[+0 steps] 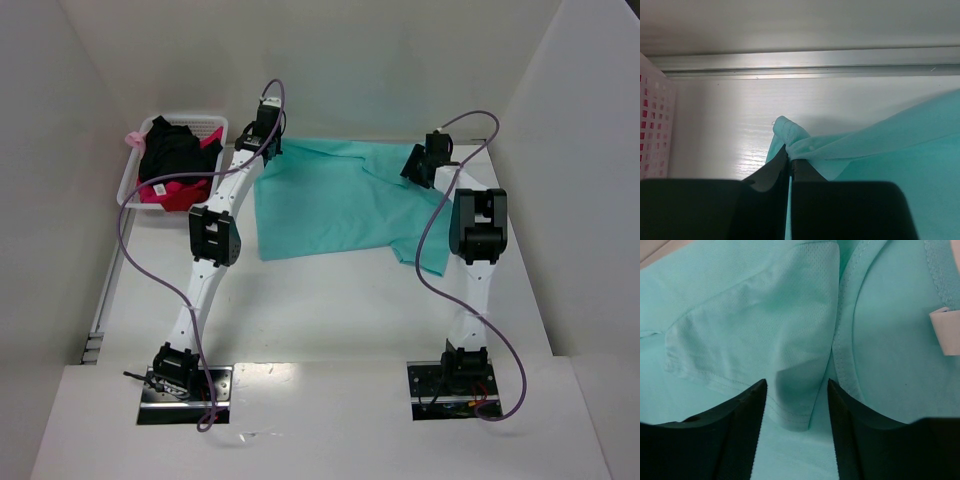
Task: Fold and stack the t-shirts
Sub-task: Fold the flattened tshirt in 1/3 of the way
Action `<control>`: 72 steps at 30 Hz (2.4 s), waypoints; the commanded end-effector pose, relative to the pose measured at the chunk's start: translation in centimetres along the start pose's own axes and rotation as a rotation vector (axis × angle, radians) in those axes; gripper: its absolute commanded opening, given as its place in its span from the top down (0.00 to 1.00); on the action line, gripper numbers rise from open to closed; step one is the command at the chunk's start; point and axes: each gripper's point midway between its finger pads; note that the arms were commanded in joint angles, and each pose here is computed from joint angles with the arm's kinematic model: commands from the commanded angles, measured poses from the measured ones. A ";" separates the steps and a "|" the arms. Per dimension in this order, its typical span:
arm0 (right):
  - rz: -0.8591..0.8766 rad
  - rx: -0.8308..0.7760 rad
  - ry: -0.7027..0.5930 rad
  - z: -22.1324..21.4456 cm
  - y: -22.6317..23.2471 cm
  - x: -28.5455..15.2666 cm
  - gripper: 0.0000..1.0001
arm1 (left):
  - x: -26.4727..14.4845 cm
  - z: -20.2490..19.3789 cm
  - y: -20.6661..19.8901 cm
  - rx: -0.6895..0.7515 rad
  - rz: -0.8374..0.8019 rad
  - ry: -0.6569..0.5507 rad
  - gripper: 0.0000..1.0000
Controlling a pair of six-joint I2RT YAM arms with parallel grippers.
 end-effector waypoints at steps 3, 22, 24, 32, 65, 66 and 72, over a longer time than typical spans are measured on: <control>0.002 -0.005 0.024 -0.8 0.4 0.8 0.48 | -3.0 4.4 0.9 -0.010 -0.007 -0.086 1.00; 0.011 -0.015 0.008 0.6 1.4 0.4 1.00 | -2.8 4.1 0.8 -0.007 -0.008 -0.078 1.00; 0.013 -0.016 -0.014 1.8 2.0 -0.6 1.00 | -3.4 4.7 0.9 -0.010 -0.017 -0.087 1.00; 0.066 -0.048 -0.144 7.4 5.7 -6.4 1.00 | -5.8 5.2 1.8 -0.004 -0.018 -0.068 1.00; 0.119 -0.013 -0.283 16.3 5.4 -12.9 1.00 | -0.9 2.5 7.0 -0.118 0.084 -0.042 1.00; 0.118 -0.013 -0.281 16.3 5.4 -12.5 1.00 | -0.7 2.1 6.9 -0.115 0.084 -0.033 1.00; 0.115 -0.022 -0.230 14.5 4.5 -10.9 1.00 | -0.5 -0.7 4.7 -0.060 0.030 0.052 1.00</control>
Point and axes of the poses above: each gripper's point midway between its finger pads, its own x axis out along the fingers, its own y axis along the line the jaws close on, z = x × y, and after that the axes turned 11 degrees about x, right-handed
